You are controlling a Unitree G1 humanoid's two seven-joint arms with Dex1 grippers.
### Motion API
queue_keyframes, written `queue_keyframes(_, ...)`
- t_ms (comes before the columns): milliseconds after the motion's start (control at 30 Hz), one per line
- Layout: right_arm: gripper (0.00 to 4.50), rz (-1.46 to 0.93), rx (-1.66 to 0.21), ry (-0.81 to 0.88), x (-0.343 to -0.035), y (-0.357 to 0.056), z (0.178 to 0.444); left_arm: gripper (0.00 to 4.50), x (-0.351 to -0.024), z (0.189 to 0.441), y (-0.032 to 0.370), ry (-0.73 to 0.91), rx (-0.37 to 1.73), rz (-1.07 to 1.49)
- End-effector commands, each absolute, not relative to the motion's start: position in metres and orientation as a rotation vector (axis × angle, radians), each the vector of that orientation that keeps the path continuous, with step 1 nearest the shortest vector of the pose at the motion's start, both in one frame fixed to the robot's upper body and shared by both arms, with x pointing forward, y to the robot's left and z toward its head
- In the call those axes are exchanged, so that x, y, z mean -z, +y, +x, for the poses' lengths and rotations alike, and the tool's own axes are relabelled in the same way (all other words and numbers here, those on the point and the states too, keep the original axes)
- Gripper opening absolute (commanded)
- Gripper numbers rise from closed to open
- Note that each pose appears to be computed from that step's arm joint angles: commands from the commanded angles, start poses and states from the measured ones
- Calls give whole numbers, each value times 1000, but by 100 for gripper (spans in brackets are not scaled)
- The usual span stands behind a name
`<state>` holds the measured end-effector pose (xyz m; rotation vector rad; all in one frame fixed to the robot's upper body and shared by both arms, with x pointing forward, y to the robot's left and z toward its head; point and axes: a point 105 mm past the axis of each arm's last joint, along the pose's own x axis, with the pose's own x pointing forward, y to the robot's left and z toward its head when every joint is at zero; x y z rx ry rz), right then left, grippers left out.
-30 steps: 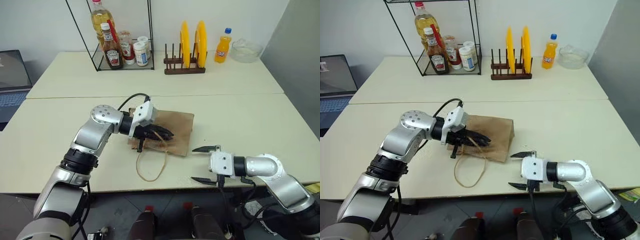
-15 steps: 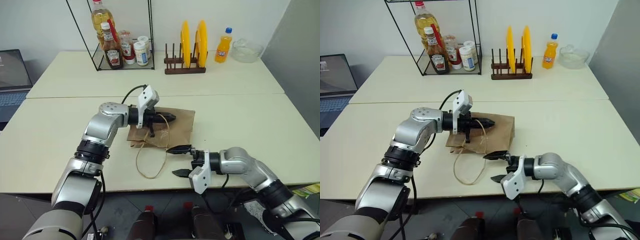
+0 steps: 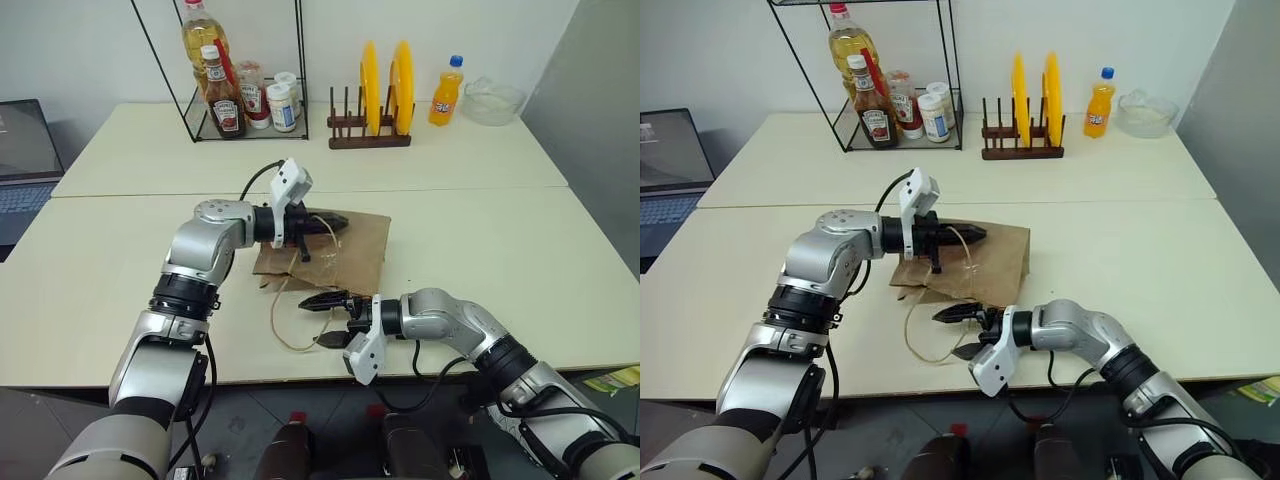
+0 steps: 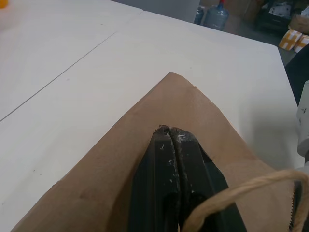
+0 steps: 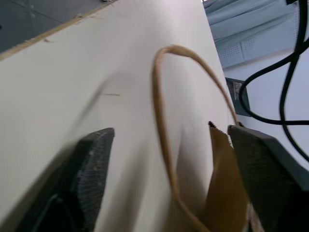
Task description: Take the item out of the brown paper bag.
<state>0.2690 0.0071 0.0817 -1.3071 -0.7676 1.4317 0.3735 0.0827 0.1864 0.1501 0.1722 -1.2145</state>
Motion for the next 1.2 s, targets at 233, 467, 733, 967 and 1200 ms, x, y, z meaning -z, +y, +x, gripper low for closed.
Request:
queue_keyframes(233,37,-1277,-1422,-720,-84,7,271,0,-208,374,83,103,1211,169)
queue_keyframes(467,1,-1443,-1602,-443,-41,-17,266,0,-230,388,83,48,1176,210)
queue_keyframes(733,1,-1630,-1713,-302,-12,-50,262,0,-268,414,78,-8,1094,236)
queue_keyframes(967,1,-1633,-1707,-293,-14,-52,265,0,-294,423,72,-91,1063,225)
queue_keyframes(1200,1,-1627,-1694,-276,-14,-53,268,0,-304,423,69,-127,1077,247)
